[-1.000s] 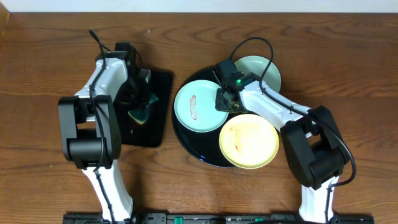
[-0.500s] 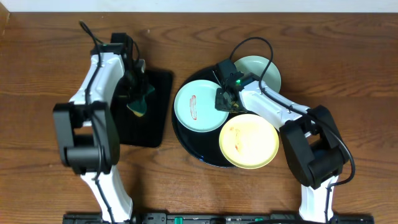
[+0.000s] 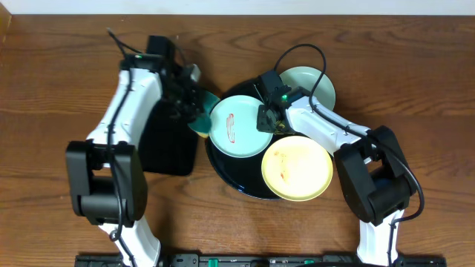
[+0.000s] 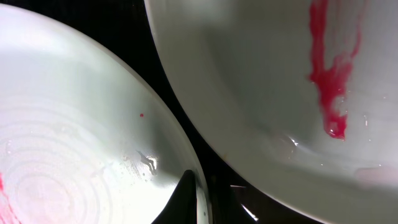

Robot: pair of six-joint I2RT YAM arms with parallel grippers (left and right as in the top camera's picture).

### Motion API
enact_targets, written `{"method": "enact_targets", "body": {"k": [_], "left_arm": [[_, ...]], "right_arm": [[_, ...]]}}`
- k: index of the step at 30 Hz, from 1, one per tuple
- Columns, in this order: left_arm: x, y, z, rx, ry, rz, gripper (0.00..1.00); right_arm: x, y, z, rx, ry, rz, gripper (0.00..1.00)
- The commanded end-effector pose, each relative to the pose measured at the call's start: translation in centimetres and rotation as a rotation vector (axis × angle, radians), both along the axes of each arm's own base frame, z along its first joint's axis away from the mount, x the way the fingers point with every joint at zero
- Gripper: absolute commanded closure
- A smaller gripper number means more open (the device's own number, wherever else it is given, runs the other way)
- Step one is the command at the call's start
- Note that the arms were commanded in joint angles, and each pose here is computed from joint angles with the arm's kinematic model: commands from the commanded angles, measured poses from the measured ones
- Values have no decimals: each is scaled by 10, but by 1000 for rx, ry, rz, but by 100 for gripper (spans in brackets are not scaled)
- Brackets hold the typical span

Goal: Clean dirty plates on tray and stack at the side
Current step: 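Scrub the left green plate with the sponge in the left gripper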

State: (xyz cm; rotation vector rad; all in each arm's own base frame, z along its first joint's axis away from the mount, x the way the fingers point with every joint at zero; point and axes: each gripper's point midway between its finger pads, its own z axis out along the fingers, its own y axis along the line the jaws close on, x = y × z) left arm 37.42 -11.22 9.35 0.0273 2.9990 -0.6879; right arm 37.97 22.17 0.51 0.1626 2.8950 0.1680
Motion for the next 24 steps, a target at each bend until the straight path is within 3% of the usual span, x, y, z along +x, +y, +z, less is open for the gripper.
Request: {"method": "enact_targets", "body": {"k": [1,4,12,18,24], "left_arm": [[-7,-28,-13,-46,47,31,92],[-3,-37,-26,-29,41,90,93],[9,-20,-66,186,-17,281,93],[8,-36,-66,178,-38,244,92],[-16,-62,-72,176,2,165,93]], "right_arm": [[-4,8,-10,8,20,0,95],[-4,8,-10,8,20,0,95],[-4,7,-10,8,20,-1,95],[-4,7,-10,8,20,-1,96],[-4,7,-10,8,20,-1,95]]}}
